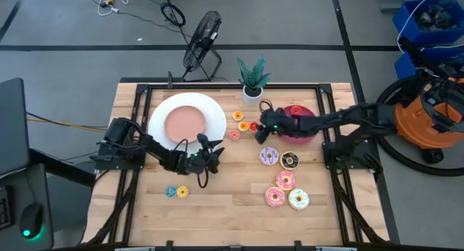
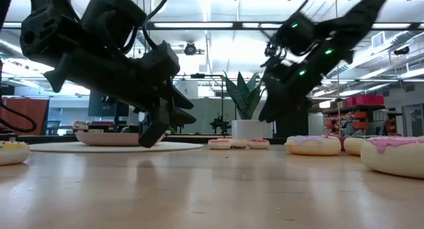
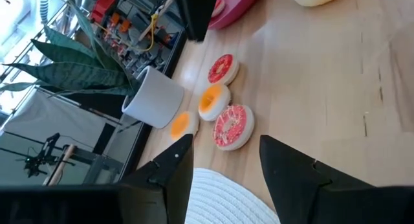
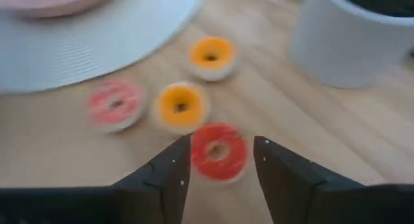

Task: Pick & Place donuts
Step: Put the small red donut on the red plate

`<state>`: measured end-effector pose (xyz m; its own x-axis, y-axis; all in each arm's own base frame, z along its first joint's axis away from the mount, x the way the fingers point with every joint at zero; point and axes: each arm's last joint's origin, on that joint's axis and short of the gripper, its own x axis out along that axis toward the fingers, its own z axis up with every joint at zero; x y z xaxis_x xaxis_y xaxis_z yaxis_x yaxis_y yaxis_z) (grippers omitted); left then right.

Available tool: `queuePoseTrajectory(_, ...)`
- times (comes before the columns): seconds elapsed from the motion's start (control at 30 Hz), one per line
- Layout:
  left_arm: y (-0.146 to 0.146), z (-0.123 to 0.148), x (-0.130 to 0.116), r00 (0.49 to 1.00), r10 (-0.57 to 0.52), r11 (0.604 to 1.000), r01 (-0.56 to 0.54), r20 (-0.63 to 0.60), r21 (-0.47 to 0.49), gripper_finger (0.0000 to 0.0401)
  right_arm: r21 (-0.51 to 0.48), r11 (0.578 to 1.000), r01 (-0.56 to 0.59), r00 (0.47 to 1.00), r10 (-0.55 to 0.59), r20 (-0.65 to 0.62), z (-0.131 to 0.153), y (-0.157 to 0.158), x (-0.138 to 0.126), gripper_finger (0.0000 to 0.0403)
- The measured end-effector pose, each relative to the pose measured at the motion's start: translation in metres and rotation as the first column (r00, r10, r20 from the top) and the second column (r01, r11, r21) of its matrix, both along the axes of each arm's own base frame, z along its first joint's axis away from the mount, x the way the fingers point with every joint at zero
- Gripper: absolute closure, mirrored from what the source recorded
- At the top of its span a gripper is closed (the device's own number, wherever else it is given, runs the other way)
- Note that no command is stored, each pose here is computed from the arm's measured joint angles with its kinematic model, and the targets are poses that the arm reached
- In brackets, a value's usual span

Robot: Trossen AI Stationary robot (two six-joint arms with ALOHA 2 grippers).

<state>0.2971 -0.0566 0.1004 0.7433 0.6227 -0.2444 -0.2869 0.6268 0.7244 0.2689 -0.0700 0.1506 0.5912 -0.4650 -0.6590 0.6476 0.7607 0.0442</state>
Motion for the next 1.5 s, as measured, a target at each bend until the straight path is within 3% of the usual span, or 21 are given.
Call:
queuePoseTrajectory(0.17,-0.001,0.000,0.000,1.000,-0.029,1.000,0.029,-0.004,-0.011,0.0220,0.018,0.999,0.048,0.990,-0.045,-0.133,-0.005,-0.016,0.022,0.0239)
queuePoseTrajectory(0.3,-0.001,0.000,0.000,0.999,-0.032,0.999,0.032,-0.005,-0.012,0.0220,0.047,0.999,0.015,0.980,-0.005,-0.199,-0.009,-0.020,0.034,0.0246)
queuePoseTrajectory(0.5,-0.001,0.000,0.000,0.999,-0.032,0.999,0.032,-0.005,-0.012,0.0220,0.105,0.994,0.003,0.975,0.021,-0.223,-0.012,-0.020,0.036,0.0259)
queuePoseTrajectory(0.93,-0.001,0.000,0.000,0.999,-0.032,0.999,0.032,-0.005,-0.012,0.0220,0.117,0.993,0.034,0.966,-0.003,-0.257,-0.019,-0.027,0.032,0.0293)
queuePoseTrajectory(1.33,-0.001,0.000,0.000,0.999,-0.032,0.999,0.032,-0.005,-0.012,0.0220,0.125,0.992,-0.006,0.964,0.039,-0.263,-0.028,-0.027,0.037,0.0269)
queuePoseTrajectory(1.4,-0.001,0.000,0.000,0.999,-0.032,0.999,0.031,-0.005,-0.012,0.0220,0.125,0.992,-0.011,0.964,0.044,-0.264,-0.028,-0.027,0.037,0.0277)
queuePoseTrajectory(1.5,-0.001,0.000,0.000,0.999,-0.032,0.999,0.032,-0.005,-0.012,0.0220,0.124,0.992,-0.029,0.962,0.061,-0.266,-0.028,-0.027,0.037,0.0319)
